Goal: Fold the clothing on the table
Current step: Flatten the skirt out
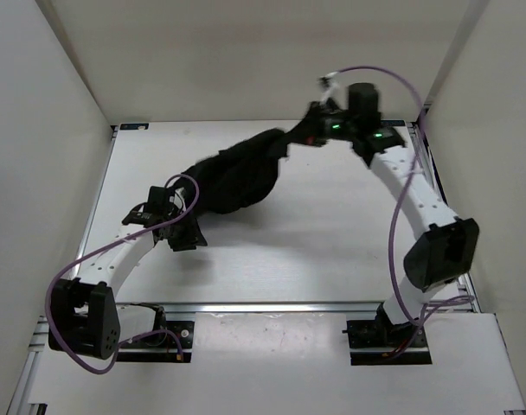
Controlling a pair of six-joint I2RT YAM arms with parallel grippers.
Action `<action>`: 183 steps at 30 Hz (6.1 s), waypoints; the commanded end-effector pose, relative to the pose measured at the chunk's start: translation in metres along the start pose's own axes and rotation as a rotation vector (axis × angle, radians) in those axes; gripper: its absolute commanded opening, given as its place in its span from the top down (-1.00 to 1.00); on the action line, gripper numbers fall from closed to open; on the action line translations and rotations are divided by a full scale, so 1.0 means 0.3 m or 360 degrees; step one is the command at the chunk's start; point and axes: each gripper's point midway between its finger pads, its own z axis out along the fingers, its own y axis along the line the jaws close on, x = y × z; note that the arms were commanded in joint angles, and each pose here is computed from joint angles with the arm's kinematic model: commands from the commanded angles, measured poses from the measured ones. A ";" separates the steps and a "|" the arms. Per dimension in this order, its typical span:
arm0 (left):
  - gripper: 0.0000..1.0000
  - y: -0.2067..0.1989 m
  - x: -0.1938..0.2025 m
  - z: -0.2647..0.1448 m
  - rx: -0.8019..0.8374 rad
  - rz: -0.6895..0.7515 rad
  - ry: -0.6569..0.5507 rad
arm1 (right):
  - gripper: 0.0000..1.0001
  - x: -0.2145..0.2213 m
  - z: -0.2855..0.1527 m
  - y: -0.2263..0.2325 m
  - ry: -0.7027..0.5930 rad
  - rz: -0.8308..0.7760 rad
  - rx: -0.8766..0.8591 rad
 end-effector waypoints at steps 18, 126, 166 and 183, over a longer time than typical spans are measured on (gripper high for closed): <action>0.00 -0.027 0.011 -0.005 0.0078 0.0000 -0.0023 | 1.00 0.654 -0.413 -0.568 0.0351 0.0780 0.1328; 1.00 -0.802 -0.027 0.034 0.1079 0.0066 -0.0028 | 1.00 0.462 0.018 -0.327 0.0594 0.1008 0.0419; -0.17 -0.605 0.035 0.327 0.0509 0.0536 -0.0465 | 1.00 0.507 -0.083 -0.222 0.0596 0.1052 0.0444; 0.05 -0.452 -0.047 0.405 -0.0099 0.0608 -0.0674 | 1.00 0.473 -0.140 -0.166 0.0524 0.1083 0.0384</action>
